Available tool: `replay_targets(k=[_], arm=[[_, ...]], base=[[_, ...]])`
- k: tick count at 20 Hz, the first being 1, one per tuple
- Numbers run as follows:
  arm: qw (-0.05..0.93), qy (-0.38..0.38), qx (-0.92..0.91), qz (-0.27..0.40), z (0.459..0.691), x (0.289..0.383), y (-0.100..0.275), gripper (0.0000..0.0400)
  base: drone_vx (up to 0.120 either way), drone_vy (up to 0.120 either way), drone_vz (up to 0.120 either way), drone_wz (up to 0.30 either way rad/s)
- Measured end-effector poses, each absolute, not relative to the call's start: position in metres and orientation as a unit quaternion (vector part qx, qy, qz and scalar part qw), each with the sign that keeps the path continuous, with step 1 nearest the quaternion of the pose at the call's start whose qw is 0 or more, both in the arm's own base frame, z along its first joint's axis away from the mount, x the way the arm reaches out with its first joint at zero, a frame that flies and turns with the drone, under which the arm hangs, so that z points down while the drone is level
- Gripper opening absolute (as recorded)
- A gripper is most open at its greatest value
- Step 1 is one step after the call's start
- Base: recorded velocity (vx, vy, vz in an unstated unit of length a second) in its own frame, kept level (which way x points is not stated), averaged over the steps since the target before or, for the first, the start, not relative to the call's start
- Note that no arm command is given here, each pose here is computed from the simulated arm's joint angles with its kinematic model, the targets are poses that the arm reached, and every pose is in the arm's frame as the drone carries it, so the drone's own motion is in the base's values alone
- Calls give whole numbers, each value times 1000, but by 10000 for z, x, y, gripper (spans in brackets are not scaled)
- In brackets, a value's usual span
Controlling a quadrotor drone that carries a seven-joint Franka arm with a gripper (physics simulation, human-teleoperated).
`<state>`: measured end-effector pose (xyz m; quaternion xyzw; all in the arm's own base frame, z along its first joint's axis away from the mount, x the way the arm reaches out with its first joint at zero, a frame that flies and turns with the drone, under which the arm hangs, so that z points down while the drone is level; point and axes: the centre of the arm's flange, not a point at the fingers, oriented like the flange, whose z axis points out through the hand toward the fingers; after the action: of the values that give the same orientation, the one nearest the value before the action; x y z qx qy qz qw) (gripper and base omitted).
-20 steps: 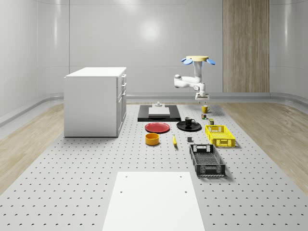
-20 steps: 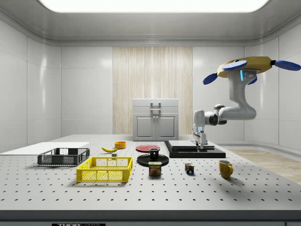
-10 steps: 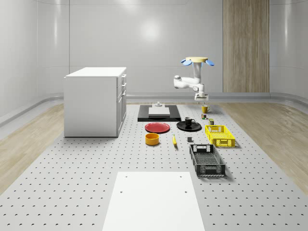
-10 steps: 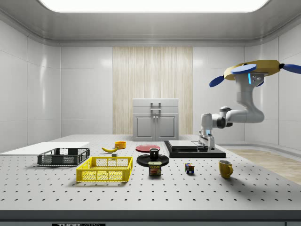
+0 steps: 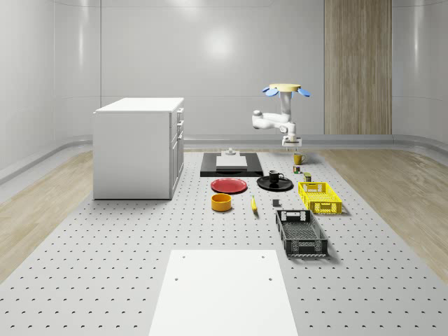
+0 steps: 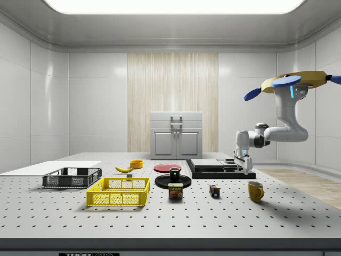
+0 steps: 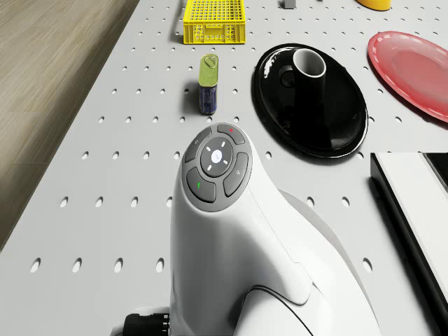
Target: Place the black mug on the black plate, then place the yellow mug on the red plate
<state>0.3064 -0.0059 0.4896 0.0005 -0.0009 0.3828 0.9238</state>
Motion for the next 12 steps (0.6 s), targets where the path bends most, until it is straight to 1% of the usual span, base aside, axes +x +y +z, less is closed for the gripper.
replay_targets(k=[6, 10, 11, 12], arm=[[924, -1, 0, 383, 4896, 3064, -59, 400], [924, -1, 0, 383, 4896, 3064, -59, 400], [924, -1, 0, 383, 4896, 3064, -59, 400], [924, -1, 0, 383, 4896, 3064, -59, 400]], base=[[-120, 0, 0, 0], [0, 0, 0, 0], [0, 40, 0, 0], [0, 120, 0, 0]])
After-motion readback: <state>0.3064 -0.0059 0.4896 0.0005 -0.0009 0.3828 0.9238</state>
